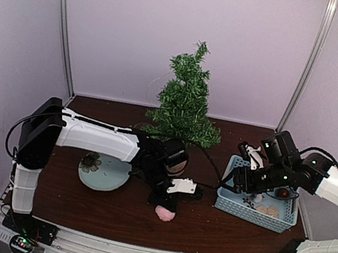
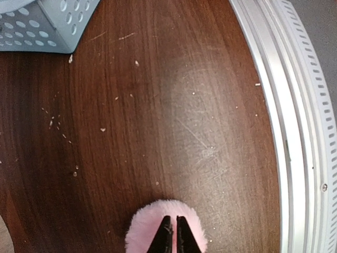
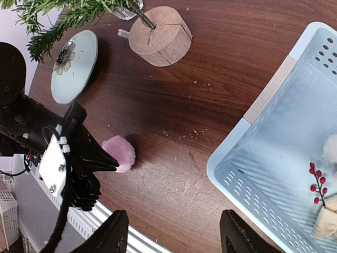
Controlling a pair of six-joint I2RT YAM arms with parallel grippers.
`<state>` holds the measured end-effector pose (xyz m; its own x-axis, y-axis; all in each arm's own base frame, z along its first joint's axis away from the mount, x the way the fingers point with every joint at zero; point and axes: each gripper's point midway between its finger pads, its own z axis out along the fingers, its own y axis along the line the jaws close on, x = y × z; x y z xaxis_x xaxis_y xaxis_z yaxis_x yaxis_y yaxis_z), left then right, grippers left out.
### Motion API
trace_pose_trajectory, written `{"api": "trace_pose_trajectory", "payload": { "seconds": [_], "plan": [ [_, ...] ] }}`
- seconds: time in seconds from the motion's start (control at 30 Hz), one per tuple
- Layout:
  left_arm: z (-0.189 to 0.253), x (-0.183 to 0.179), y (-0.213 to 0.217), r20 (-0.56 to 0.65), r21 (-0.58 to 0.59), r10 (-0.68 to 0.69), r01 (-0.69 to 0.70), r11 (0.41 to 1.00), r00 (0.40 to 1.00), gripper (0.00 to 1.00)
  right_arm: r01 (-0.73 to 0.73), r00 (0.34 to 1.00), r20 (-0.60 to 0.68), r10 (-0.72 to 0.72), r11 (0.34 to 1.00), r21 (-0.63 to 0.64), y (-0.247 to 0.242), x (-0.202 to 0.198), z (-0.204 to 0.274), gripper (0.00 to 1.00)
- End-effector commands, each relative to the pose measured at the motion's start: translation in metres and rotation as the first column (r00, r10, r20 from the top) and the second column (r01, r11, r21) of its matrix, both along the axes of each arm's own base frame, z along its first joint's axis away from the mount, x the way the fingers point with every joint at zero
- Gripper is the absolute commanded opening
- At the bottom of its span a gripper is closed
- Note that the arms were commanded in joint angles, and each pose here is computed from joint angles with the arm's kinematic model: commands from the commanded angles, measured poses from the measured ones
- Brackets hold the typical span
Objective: Decorate the small christmas tree
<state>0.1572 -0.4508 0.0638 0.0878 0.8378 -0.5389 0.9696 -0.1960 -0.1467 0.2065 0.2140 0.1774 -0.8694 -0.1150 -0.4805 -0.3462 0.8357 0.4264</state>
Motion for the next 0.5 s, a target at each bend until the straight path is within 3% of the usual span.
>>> {"api": "trace_pose_trajectory", "payload": {
  "seconds": [0.0, 0.13, 0.27, 0.47],
  "plan": [
    [-0.007, 0.004, -0.001, 0.030, 0.021, -0.012, 0.011, 1.000, 0.999, 0.03, 0.005, 1.000, 0.004, -0.005, 1.000, 0.017, -0.001, 0.000, 0.002, 0.61],
    [-0.011, 0.007, 0.001, 0.046, 0.035, -0.007, 0.006, 0.999, 0.999, 0.06, 0.005, 1.000, 0.003, -0.005, 1.000, 0.020, 0.000, 0.001, 0.003, 0.61],
    [-0.011, 0.009, 0.000, 0.057, 0.035, 0.000, -0.002, 0.999, 0.998, 0.00, -0.004, 1.000, -0.003, 0.004, 1.000, 0.025, 0.004, 0.002, 0.002, 0.61],
    [0.019, 0.016, -0.005, 0.061, -0.060, 0.091, -0.087, 0.994, 0.994, 0.00, -0.018, 1.000, -0.005, 0.019, 0.999, 0.033, 0.010, 0.005, 0.002, 0.61]
  ]
}}
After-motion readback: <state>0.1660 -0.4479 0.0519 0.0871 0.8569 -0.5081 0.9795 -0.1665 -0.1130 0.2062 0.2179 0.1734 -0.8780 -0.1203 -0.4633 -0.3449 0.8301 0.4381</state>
